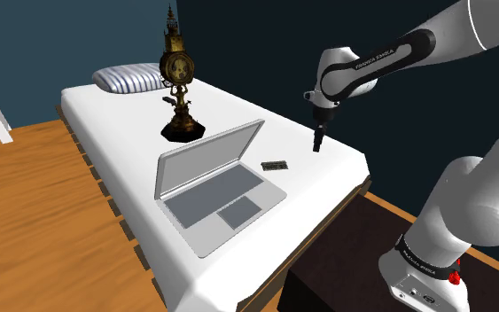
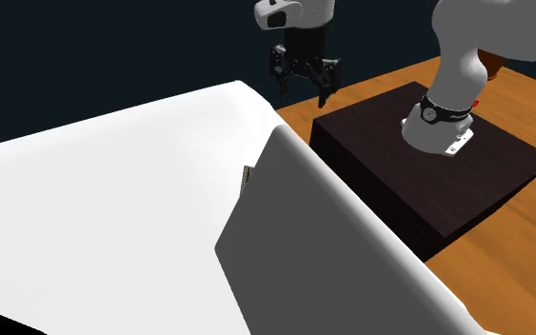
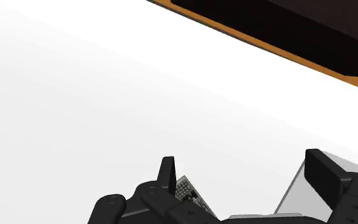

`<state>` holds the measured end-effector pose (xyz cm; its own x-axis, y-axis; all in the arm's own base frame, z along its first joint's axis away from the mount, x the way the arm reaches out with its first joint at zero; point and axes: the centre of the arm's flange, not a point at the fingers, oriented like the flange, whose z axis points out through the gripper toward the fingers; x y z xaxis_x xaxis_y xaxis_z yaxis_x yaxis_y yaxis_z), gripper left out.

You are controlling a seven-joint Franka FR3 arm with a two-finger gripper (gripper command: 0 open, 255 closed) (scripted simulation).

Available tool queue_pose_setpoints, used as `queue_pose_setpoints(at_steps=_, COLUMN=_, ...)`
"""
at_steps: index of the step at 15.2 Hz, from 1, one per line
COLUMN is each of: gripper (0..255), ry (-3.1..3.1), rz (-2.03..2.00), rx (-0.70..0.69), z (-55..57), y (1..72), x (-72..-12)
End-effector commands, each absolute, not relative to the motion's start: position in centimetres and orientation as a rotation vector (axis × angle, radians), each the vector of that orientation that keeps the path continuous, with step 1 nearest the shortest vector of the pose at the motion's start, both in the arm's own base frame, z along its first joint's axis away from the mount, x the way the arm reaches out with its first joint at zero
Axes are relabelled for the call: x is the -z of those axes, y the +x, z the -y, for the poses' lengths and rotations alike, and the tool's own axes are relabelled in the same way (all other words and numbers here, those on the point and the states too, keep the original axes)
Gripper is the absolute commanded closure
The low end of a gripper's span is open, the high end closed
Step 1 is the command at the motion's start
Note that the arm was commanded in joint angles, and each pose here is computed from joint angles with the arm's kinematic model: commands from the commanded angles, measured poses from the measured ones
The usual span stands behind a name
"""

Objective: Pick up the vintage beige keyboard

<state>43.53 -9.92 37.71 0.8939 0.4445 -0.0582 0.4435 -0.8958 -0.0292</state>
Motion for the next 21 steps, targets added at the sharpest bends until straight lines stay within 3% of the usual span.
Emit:
queue_pose_setpoints(at_steps=1, gripper=0, ry=-3.008, rz=0.814, rx=-0.074, z=10.3, y=45.7, x=-35.8)
queue_pose_setpoints(at_steps=14, gripper=0, ry=-2.722, rz=1.356, rx=0.060, z=8.4, y=57.7, x=-25.2)
queue_pose_setpoints(at_steps=21, gripper=0, ry=-2.722, rz=1.356, rx=0.060, z=8.4, y=57.7, x=-21.5)
